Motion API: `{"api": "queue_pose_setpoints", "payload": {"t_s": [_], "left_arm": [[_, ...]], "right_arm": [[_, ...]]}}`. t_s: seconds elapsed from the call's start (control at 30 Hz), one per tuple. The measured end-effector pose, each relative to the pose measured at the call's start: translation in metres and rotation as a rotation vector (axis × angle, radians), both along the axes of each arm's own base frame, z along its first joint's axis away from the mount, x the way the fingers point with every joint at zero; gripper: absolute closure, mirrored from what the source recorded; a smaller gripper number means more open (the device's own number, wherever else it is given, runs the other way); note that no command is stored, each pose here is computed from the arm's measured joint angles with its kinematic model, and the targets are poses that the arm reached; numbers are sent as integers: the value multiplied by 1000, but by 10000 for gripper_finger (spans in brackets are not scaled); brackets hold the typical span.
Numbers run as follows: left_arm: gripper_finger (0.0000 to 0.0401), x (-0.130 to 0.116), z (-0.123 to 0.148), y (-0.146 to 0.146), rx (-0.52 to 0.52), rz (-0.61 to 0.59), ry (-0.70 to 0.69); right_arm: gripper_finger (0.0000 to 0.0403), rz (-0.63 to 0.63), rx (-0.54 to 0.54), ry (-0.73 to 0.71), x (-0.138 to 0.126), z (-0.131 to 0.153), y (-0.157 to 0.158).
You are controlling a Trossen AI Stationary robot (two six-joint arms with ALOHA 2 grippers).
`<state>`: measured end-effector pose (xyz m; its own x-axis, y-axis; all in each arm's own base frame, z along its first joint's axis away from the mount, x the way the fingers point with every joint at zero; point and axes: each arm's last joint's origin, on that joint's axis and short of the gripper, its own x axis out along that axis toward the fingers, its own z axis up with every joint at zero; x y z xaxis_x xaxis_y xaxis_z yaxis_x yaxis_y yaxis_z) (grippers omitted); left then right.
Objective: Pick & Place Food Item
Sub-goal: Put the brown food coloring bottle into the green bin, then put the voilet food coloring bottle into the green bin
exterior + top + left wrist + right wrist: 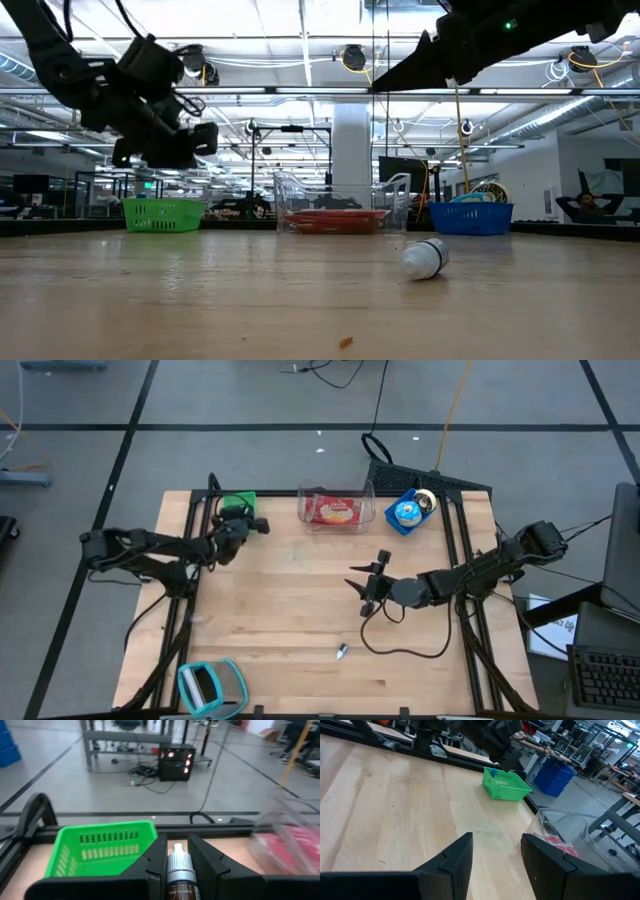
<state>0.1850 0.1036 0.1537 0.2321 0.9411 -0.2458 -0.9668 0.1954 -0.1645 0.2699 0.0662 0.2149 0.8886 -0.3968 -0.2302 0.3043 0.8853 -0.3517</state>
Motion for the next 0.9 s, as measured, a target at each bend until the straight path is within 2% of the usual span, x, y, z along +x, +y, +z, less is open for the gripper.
{"api": "queue_pose_setpoints", "payload": {"t_s": [0.23,0.53,0.9], "left_arm": [[328,-4,-11,12,-37,70,-7],[321,-6,-14,16,-52,105,-32],[260,-9,-15,22,-69,99,-39]], "right_arm": [[248,-7,9,-4,0,0,-2],[248,-7,4,8,-4,-8,-3],[248,-6,11,-17,-6,-12,-4]]}}
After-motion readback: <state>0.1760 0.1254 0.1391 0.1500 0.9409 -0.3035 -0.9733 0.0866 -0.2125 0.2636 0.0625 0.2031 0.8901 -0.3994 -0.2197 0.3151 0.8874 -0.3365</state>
